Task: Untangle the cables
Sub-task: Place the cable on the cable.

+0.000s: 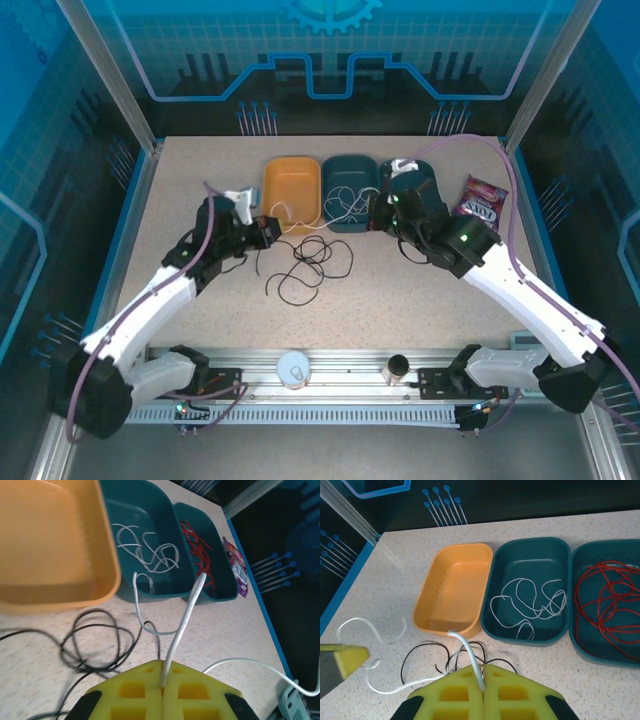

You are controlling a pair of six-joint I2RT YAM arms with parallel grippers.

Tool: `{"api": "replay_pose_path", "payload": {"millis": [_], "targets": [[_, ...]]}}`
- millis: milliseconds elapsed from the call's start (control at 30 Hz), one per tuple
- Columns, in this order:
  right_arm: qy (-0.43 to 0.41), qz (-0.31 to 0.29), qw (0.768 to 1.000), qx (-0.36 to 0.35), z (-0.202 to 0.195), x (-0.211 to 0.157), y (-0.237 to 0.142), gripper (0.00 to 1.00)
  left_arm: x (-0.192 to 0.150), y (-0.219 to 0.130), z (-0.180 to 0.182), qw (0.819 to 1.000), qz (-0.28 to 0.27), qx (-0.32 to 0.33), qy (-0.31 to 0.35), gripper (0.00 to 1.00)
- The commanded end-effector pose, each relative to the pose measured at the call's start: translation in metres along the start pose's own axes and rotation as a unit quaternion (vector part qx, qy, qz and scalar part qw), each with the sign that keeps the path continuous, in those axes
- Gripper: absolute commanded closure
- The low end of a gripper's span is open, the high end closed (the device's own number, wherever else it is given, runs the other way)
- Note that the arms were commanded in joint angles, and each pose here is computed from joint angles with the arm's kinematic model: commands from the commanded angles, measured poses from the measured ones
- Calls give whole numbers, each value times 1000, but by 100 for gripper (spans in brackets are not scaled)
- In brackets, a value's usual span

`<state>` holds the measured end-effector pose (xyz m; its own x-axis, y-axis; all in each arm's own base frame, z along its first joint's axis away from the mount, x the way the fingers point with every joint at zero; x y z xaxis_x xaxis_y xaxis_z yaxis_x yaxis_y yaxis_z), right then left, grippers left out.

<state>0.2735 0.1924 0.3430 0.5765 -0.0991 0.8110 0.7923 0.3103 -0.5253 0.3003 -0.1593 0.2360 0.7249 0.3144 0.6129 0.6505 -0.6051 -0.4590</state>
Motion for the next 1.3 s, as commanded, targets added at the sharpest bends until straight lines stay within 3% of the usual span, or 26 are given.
{"api": "replay_pose_path", "payload": {"millis": [0,100,233,367,633,867,1267], "targets": [[-32,6,999,-4,4,14,3,100,17,24,-27,999,10,-45,24,98],[-48,0,999,-8,9,31,5,100,33,52,-33,998,20,-59,4,94],[-63,-6,998,-13,12,52,14,100,54,83,-40,997,27,-71,-2,80],[-71,-9,997,-31,9,70,27,100,70,100,-45,996,37,-80,-5,36],[-64,-7,997,-49,-7,95,52,100,70,90,-38,995,40,-87,-18,2],[-67,5,996,-56,-11,101,79,100,62,57,-35,997,24,-77,-20,1],[-83,24,993,-80,-23,106,129,100,36,-20,-16,999,-36,19,-2,1]]}}
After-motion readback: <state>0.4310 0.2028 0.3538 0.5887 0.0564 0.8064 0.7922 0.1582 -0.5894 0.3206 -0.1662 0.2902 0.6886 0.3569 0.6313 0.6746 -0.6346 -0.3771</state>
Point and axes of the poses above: each hand's point on the last joint's axis, 136 mm out from that joint toward the fingers, its own y axis out along the fingers, its own z axis along the line the jaws close on, x = y × z, the point moved 4 cm from there along -y, back along the fingers, and after that the axes turned 1 degree about -y, right-handed, at the moved point
